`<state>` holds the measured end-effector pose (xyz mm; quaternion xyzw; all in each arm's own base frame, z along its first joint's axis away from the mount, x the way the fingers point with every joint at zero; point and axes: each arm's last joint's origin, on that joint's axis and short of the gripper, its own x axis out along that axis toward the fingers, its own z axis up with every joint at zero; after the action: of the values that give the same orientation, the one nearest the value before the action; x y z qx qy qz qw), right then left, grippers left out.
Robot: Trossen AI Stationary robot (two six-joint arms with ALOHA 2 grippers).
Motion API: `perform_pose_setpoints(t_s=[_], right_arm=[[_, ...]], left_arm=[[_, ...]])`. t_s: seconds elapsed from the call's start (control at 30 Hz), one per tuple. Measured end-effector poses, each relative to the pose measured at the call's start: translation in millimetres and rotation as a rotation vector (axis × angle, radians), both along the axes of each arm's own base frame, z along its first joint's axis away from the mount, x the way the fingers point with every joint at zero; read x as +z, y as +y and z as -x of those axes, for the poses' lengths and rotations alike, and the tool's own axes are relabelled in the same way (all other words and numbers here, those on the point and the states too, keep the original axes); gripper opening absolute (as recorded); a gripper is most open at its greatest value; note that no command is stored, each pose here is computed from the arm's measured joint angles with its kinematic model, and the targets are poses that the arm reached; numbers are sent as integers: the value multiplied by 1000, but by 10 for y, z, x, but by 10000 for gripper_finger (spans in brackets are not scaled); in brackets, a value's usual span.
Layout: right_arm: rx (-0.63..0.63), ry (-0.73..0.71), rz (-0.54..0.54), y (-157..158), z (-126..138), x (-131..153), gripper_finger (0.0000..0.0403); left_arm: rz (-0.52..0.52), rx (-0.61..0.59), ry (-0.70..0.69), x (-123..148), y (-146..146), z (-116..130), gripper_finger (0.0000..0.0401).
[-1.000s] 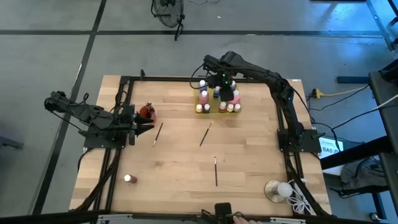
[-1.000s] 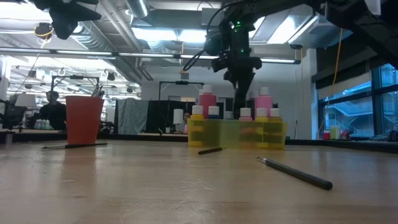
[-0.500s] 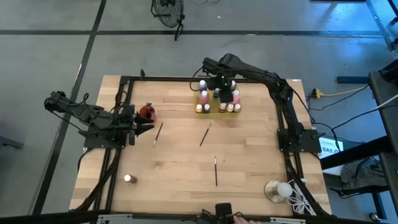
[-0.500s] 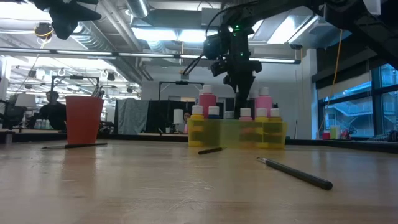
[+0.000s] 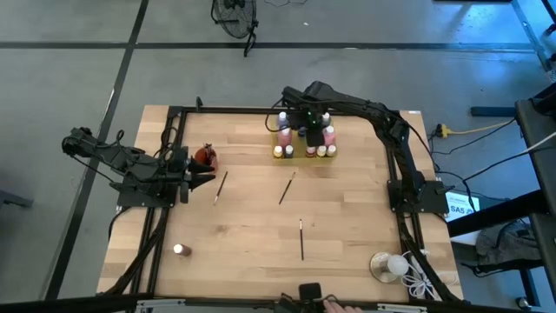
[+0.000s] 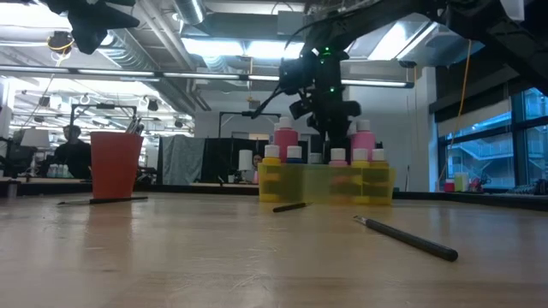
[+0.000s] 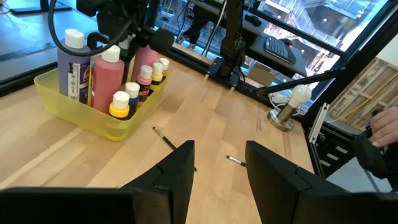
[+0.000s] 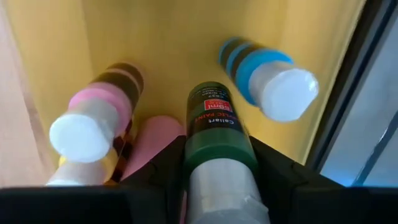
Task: Pick & Place Paint Supplies
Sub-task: Put the small green paint bottle into the yellow bin
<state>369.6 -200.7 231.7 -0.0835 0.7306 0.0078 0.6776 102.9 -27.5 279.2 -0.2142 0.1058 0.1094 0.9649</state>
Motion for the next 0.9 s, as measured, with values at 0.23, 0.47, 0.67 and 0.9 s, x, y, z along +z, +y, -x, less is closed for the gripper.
perform_pose_setpoints(t_s=[0.23,0.47,0.67,0.9], right_arm=[[19,-67,-58,1,-38,-2,140],[13,-71,-55,-11,-47,-18,140],[-4,-32,-74,-31,-80,-175,147],[-12,-9,-83,-40,-95,-260,147]], left_arm=[[-5,-2,1,0,0,0,139],[-5,-1,1,0,0,0,139],[3,1,-1,0,0,0,139],[4,1,-1,0,0,0,139]])
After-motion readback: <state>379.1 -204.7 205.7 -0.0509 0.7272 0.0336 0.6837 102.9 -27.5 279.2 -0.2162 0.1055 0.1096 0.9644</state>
